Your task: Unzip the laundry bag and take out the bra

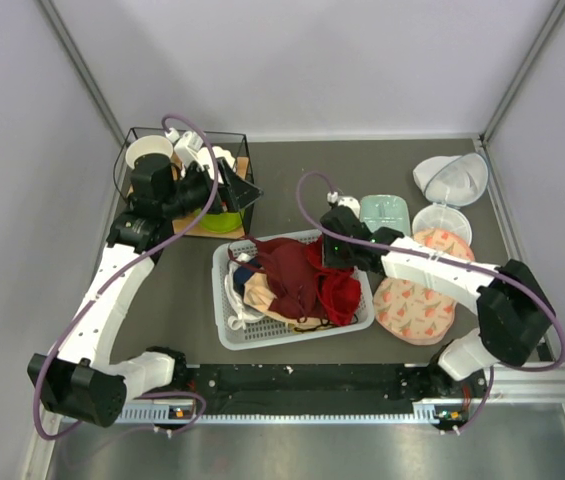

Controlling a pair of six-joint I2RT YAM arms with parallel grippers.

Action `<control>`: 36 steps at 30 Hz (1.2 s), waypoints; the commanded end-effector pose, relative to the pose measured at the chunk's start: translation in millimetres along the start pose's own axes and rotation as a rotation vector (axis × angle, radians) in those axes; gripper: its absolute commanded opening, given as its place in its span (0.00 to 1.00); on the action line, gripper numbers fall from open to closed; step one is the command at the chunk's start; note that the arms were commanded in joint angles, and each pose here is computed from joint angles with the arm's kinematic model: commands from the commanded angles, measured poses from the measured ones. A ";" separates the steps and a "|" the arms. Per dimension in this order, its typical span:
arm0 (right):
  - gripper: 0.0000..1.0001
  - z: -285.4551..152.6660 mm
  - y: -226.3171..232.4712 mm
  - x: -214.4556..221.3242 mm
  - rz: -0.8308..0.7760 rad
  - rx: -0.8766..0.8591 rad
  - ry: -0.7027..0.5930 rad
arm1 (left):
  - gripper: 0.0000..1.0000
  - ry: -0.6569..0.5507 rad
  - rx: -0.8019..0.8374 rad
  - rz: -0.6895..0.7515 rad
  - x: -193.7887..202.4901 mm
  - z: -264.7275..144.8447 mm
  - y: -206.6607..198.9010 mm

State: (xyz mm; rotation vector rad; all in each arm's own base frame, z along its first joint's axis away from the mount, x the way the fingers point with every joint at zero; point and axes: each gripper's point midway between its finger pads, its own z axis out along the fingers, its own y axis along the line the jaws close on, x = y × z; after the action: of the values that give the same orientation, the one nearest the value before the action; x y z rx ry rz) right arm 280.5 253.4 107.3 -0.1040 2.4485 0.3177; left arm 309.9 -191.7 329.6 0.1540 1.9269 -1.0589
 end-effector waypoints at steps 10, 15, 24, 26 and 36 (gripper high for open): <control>0.38 -47.8 11.7 -17.1 0.040 -0.127 -0.110 | 0.99 -0.058 0.055 0.044 -18.7 -5.5 -17.5; 0.62 -93.7 15.4 -73.0 0.009 -0.126 -0.264 | 0.99 -0.064 0.048 0.042 -20.3 -6.7 -17.3; 0.96 -140.0 -24.8 -121.1 0.014 0.082 -0.426 | 0.99 -0.088 0.002 0.112 -30.4 -18.9 -20.3; 0.99 -156.5 -53.6 -131.8 0.050 0.171 -0.484 | 0.99 -0.081 -0.033 0.128 -30.4 -24.6 -18.2; 0.99 -199.7 -147.6 -114.3 0.095 0.409 -0.559 | 0.99 -0.163 -0.557 0.204 -53.7 -85.6 56.9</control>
State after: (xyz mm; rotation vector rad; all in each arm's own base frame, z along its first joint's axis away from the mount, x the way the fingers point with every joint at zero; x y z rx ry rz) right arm 285.5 96.6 303.2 0.2141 1.9336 0.0206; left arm 311.5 -139.3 354.6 0.1094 1.9199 -0.6951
